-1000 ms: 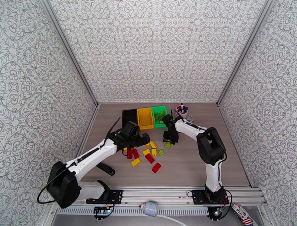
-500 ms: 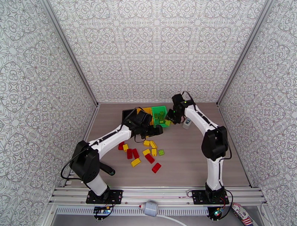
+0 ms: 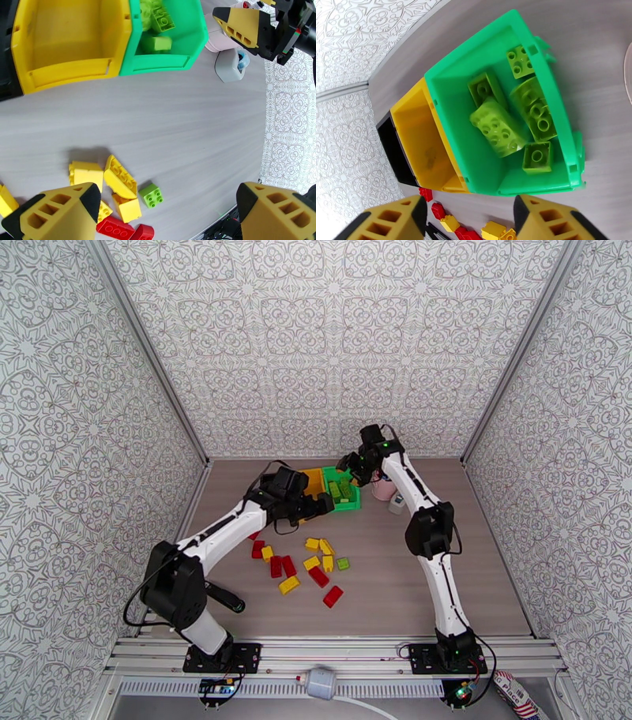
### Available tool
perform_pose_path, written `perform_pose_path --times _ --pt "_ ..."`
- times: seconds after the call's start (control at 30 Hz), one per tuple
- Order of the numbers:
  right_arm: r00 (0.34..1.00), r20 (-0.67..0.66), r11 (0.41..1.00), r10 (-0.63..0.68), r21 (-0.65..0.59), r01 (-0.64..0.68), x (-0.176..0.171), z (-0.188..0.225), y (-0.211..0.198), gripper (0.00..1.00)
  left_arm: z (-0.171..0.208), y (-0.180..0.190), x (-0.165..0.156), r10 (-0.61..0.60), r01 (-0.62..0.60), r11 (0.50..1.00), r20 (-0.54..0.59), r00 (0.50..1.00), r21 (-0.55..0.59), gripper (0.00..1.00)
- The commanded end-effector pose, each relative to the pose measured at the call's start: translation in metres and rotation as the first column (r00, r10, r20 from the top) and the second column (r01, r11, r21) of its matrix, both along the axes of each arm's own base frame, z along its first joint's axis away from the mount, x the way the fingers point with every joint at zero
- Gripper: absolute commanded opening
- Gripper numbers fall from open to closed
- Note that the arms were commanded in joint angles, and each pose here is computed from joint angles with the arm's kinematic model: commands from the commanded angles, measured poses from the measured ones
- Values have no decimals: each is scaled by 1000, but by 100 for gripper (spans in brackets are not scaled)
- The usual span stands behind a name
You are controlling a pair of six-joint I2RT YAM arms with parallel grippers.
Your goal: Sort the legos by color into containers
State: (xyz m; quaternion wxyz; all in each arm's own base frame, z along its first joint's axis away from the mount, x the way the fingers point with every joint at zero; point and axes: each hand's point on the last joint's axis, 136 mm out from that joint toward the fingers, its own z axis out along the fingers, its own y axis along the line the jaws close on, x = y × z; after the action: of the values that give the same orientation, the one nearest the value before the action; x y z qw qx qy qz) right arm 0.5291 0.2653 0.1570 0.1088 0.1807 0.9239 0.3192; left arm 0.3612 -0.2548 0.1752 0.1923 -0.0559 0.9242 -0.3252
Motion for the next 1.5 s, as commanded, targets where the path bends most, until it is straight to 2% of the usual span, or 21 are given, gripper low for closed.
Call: perform_pose_path --times 0.0,0.17,0.5,0.67,0.87,1.2,1.47 --pt "999 11 999 34 -11 -34 -18 15 -7 64 4 15 -8 34 -34 999 14 999 13 97" --pt "994 34 991 99 -96 -96 -54 19 -19 64 -3 29 -20 73 -73 996 1 997 43 97" --pt "982 -31 947 185 -260 -187 -152 -15 -55 68 -19 57 -48 164 -161 982 -23 986 101 99" --pt "966 -92 909 242 -327 -259 -200 -43 -58 69 -25 62 -66 174 -168 978 -35 984 126 99" --pt "924 -167 842 345 -381 -383 -246 -74 -41 71 -33 66 -86 199 -191 972 -50 979 140 99" --pt "865 -240 767 440 -401 -501 -273 -103 -6 67 -42 67 -111 224 -213 964 -55 973 162 99" --pt "848 -295 745 440 -408 -528 -271 -123 4 62 -43 72 -114 249 -238 957 -51 967 164 99"
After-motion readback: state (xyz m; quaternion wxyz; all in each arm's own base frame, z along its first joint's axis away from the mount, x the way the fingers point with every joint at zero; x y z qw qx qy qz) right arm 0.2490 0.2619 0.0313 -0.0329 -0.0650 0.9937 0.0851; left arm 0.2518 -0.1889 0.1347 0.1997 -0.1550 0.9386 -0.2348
